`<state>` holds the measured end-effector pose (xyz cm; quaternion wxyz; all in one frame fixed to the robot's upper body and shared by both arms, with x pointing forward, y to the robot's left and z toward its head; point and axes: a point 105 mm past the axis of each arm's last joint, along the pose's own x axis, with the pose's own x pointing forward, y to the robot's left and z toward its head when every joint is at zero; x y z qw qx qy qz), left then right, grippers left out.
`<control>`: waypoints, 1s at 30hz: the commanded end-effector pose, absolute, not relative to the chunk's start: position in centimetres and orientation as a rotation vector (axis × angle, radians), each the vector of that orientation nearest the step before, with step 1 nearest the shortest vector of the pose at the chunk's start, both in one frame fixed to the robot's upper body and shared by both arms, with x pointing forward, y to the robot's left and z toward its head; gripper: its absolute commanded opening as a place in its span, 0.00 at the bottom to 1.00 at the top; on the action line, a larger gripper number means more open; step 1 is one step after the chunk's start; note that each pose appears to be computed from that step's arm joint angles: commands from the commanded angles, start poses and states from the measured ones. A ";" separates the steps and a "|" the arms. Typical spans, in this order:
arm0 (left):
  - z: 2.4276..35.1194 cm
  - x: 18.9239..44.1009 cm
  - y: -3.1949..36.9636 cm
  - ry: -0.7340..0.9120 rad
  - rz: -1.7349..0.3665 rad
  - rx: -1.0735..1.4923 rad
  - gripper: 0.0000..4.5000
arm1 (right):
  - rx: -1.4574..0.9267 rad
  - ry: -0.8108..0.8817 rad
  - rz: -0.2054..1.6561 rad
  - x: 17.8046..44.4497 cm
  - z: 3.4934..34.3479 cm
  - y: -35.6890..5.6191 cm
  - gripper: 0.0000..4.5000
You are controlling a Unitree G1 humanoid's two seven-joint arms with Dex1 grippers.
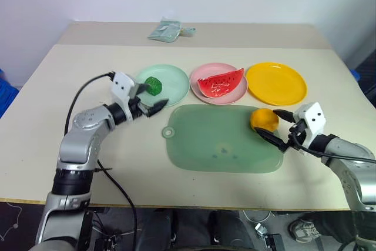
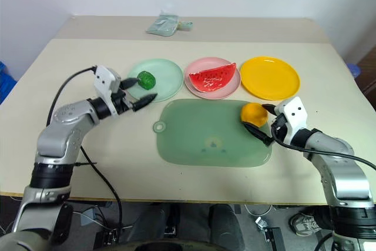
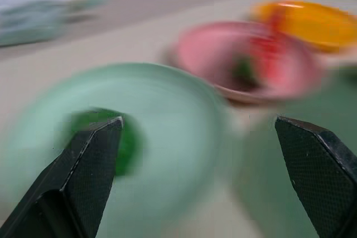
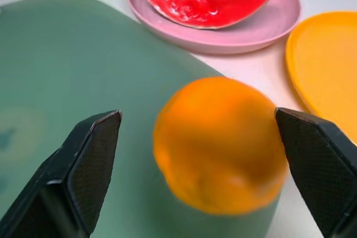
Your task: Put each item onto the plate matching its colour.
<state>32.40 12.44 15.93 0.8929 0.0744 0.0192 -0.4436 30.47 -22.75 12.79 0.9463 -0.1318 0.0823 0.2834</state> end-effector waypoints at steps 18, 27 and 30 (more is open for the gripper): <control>15.3 27.1 6.7 0.015 -1.203 0.160 1.00 | -0.289 -0.005 0.311 35.6 17.7 -24.6 0.74; 15.6 27.0 6.3 -0.016 -1.172 0.152 1.00 | -0.283 0.094 0.069 42.4 15.7 -27.5 0.85; 15.7 27.0 6.2 -0.024 -1.155 0.150 1.00 | -0.265 0.086 0.058 43.0 15.8 -27.9 0.99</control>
